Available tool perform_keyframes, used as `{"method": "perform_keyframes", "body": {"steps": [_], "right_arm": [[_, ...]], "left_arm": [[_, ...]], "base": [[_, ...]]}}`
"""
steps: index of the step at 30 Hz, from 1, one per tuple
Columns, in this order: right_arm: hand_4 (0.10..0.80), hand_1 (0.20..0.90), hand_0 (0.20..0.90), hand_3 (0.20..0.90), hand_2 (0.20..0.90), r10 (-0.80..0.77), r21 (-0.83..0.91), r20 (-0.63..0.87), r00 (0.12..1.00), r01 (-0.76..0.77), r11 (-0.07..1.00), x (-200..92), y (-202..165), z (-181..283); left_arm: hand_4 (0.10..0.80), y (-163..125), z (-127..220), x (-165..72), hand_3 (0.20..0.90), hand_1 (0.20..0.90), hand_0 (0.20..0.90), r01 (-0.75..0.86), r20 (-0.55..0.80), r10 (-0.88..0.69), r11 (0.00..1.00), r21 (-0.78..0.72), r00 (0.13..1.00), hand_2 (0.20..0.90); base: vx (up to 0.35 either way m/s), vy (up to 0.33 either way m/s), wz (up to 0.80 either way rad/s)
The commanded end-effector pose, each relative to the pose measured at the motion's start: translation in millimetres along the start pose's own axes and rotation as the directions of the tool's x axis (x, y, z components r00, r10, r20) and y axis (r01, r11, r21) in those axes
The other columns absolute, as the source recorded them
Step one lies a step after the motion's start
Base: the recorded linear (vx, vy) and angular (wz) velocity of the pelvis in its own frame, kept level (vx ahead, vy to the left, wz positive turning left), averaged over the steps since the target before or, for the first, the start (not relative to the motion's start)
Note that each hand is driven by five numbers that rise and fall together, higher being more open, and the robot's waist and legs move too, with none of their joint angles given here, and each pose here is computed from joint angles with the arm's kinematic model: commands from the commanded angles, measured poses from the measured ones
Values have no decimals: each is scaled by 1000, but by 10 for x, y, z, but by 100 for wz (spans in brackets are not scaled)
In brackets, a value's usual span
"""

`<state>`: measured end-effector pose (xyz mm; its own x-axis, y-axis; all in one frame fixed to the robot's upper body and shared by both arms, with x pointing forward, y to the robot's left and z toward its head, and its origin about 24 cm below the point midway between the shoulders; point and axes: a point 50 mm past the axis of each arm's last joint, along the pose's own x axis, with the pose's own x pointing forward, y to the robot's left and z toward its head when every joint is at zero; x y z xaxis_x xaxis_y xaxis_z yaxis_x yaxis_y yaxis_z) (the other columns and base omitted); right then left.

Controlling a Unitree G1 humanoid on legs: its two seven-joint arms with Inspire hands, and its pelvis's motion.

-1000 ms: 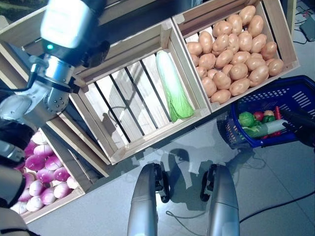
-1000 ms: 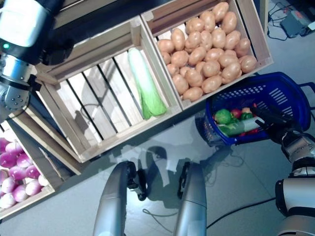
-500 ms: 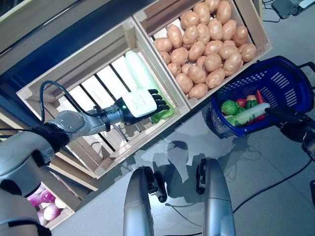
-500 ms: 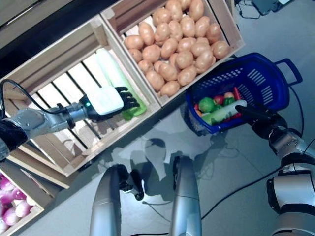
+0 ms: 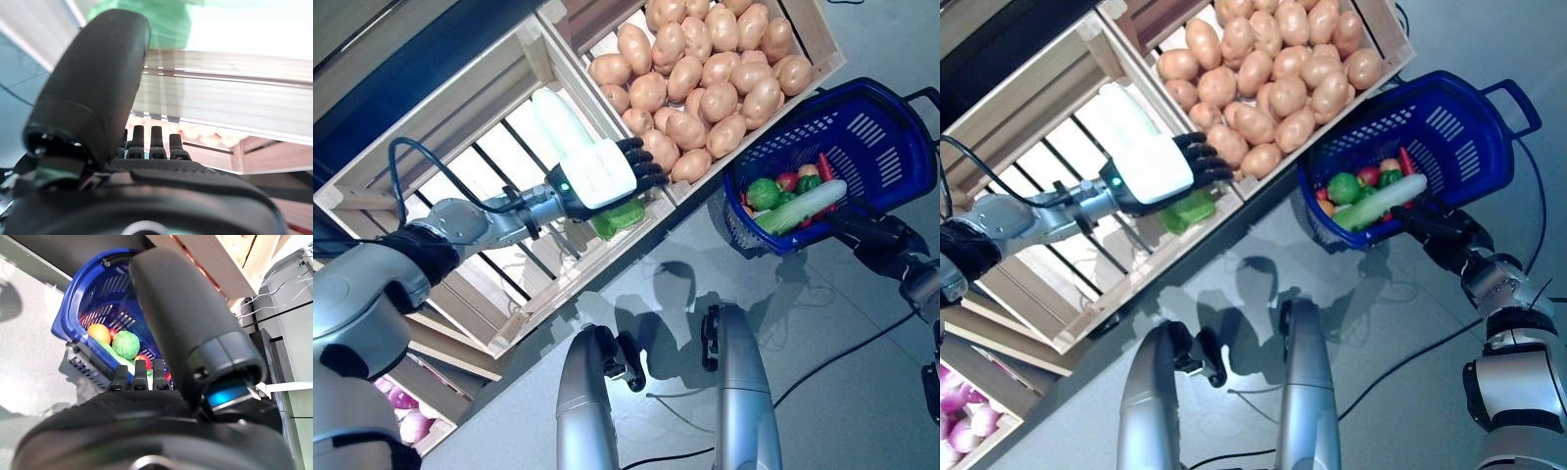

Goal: Put vegetables into the basket

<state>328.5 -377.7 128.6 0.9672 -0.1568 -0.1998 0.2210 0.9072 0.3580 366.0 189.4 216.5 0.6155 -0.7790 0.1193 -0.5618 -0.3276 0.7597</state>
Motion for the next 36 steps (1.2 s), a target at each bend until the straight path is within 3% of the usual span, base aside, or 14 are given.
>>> {"method": "perform_keyframes", "body": {"steps": [1,10,15,24,28,30,32,33,36], "right_arm": [[800,900,900,900,900,90,46,150,985,-97,994,13,114,207],[800,900,900,900,900,125,44,162,979,-134,990,27,172,247],[800,900,900,900,900,157,38,159,975,-165,985,38,225,237],[800,900,900,900,900,158,37,161,974,-166,985,27,211,222],[800,900,900,900,900,160,45,154,975,-169,985,32,210,177],[800,900,900,900,900,165,49,153,974,-175,983,28,204,141],[800,900,900,900,900,168,53,154,974,-178,983,22,193,82],[800,900,900,900,900,164,59,154,974,-175,983,4,156,5],[800,900,900,900,900,151,68,151,977,-163,984,-18,111,-110]], "left_arm": [[800,415,-388,114,900,900,900,-138,-112,151,984,113,982,900],[800,253,-523,83,900,900,900,89,-262,-69,994,68,963,900],[800,188,-565,29,900,900,900,174,-279,-153,983,52,948,900],[800,-10,-627,-214,900,900,900,239,-357,-225,971,-4,906,900],[800,-17,-589,-323,900,900,900,75,-345,-55,996,45,937,900],[800,73,-578,-334,900,900,900,-85,-335,100,995,59,937,900],[800,188,-562,-354,900,900,900,-256,-297,270,963,86,916,900],[800,284,-513,-411,900,900,900,-421,-220,436,900,112,873,900],[800,397,-455,-464,900,900,900,-562,-124,576,817,132,808,900]], "base": [[-1,-1,-4],[-1,0,-1],[-6,2,-4],[1,5,-7],[0,0,0],[0,0,0],[30,-40,1],[44,-44,1],[39,-35,2]]}}
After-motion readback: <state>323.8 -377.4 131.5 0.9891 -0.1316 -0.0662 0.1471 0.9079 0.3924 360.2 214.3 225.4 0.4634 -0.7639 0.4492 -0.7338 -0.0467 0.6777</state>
